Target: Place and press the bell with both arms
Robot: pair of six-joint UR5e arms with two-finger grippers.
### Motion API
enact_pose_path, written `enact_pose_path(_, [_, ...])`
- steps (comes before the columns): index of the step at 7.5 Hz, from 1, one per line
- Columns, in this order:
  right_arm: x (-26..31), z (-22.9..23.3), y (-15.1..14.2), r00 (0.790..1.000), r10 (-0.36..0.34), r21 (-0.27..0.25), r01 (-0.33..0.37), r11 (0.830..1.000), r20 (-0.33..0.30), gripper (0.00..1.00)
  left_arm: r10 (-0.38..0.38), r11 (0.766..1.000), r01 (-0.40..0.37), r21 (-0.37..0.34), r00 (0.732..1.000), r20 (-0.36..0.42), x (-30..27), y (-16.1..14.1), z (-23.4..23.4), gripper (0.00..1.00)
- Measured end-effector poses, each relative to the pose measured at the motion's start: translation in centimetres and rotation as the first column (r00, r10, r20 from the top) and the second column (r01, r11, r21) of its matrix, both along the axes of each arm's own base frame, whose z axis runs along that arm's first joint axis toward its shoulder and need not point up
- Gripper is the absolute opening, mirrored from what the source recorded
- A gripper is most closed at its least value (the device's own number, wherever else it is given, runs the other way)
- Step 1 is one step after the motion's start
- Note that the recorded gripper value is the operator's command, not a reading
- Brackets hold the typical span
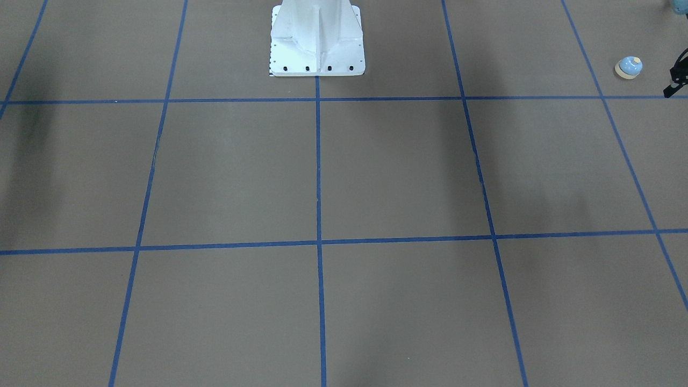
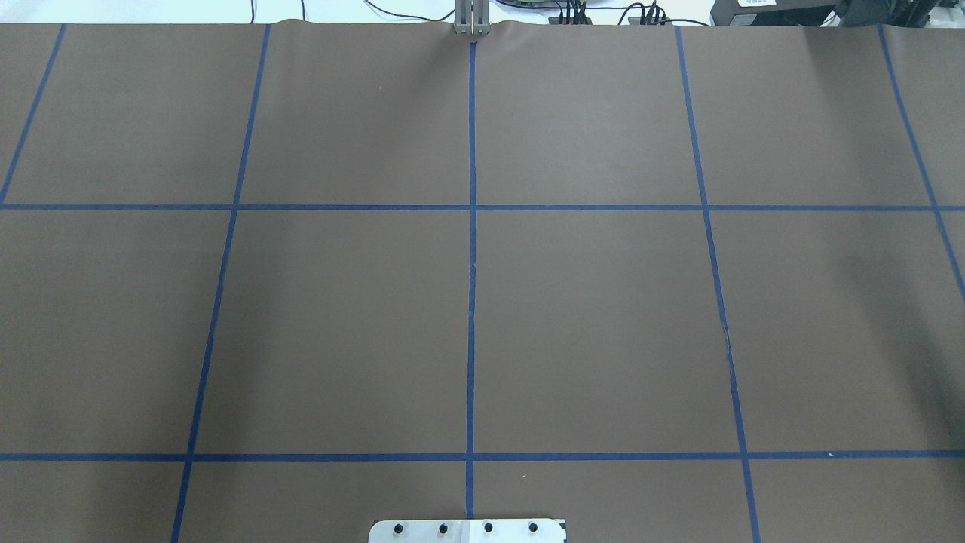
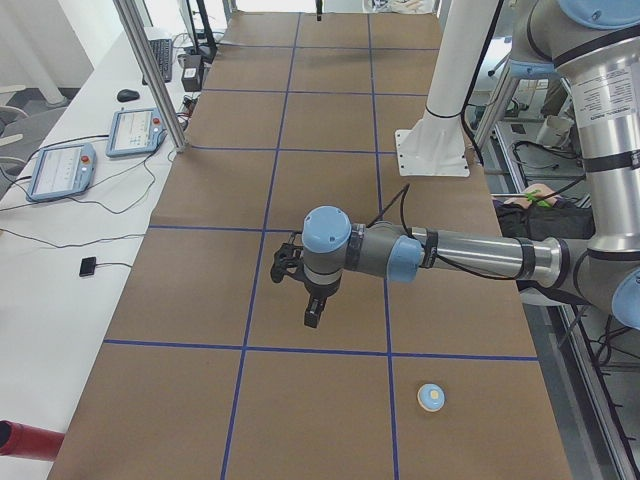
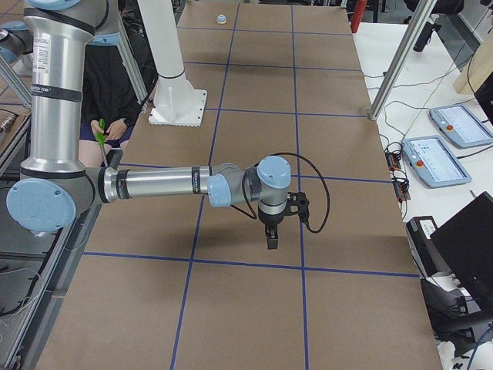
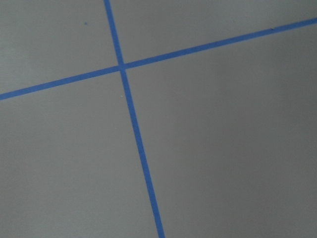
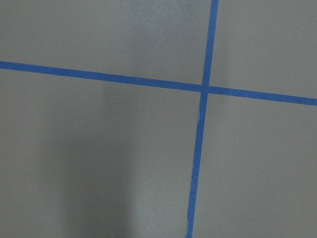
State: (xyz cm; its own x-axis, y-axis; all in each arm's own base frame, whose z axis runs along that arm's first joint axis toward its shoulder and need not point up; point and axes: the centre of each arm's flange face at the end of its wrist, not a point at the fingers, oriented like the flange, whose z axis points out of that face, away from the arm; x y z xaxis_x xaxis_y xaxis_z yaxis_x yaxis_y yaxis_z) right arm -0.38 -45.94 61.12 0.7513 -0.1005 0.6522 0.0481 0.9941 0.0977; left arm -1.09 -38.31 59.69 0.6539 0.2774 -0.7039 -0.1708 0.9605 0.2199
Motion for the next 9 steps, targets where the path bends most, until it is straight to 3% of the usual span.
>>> enact_pose_path(4, [0.0, 0.0, 0.0, 1.000, -0.001, 0.000, 0.001, 1.000, -0.001, 1.00, 0.165, 0.979, -0.156, -0.132, 0.984, 0.062, 3.9, 6.9, 5.7, 1.00])
enact_pose_path(6, [0.0, 0.0, 0.0, 1.000, -0.002, 0.002, 0.002, 1.000, -0.001, 1.00, 0.226, 0.959, -0.204, -0.199, 0.969, 0.098, 3.8, 10.6, 8.8, 1.00])
enact_pose_path(9, [0.0, 0.0, 0.0, 1.000, -0.004, 0.005, 0.004, 1.000, -0.002, 1.00, 0.307, 0.921, -0.263, -0.286, 0.944, 0.122, 4.2, 13.8, 15.0, 1.00])
